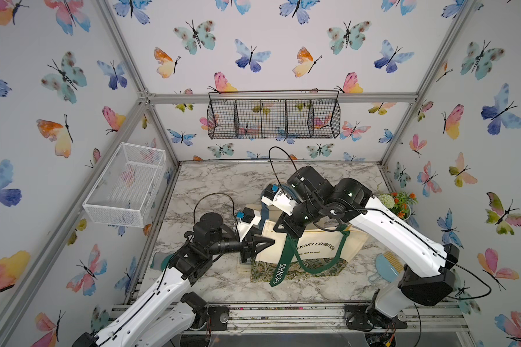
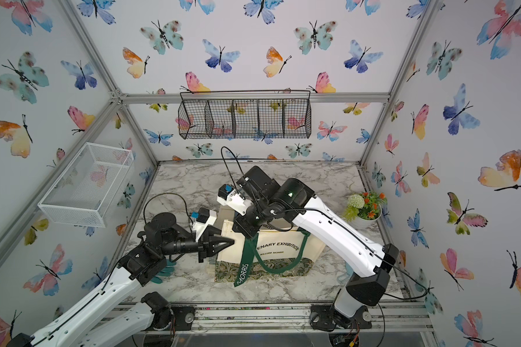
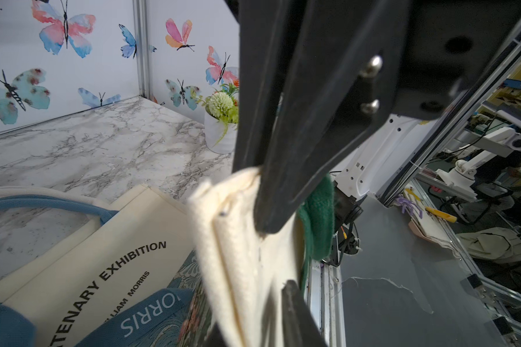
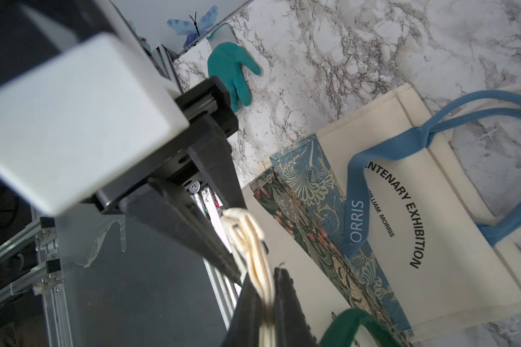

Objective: Put away the canvas bag
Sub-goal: Press the canvas bag.

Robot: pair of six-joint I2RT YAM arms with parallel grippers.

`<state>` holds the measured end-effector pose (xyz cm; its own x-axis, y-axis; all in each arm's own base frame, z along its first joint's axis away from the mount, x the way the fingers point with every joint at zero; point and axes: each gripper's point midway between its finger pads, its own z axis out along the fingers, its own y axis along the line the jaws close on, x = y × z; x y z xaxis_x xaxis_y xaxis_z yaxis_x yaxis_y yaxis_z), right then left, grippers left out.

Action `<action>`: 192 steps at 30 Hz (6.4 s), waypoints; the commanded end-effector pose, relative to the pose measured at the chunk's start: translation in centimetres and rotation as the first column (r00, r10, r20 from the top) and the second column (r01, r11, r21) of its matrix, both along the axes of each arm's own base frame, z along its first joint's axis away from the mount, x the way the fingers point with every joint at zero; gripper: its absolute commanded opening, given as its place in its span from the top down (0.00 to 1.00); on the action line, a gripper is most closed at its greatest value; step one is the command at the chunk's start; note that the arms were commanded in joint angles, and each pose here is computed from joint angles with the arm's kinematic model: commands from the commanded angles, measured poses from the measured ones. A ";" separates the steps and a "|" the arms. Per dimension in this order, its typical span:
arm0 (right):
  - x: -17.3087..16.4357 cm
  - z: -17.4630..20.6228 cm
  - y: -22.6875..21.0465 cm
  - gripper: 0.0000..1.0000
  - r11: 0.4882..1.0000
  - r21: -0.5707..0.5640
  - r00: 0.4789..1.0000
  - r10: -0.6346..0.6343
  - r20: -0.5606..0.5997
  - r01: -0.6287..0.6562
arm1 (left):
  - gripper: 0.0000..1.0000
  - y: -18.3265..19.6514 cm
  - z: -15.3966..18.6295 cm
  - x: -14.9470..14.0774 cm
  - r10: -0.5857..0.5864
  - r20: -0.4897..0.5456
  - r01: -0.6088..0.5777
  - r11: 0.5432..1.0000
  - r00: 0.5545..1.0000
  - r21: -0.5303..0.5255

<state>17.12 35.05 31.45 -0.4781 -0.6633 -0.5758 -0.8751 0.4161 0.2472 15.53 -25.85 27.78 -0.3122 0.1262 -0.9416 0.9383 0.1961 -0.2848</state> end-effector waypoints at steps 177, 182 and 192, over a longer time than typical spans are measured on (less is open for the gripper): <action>8.8 24.1 -9.7 0.98 0.777 0.534 0.669 -0.595 0.445 0.335 | 0.78 -1.8 -4.8 -0.3 0.018 -0.217 -0.008 0.999 0.976 0.047; 8.9 24.9 -10.6 0.98 0.756 0.556 0.637 -0.624 0.453 0.346 | 0.48 -2.0 -4.9 -0.4 0.011 -0.229 -0.003 0.999 0.973 0.033; 9.0 25.6 -11.2 0.98 0.734 0.579 0.609 -0.652 0.452 0.356 | 0.56 -2.2 -5.5 -0.5 0.008 -0.240 0.001 0.999 0.971 0.037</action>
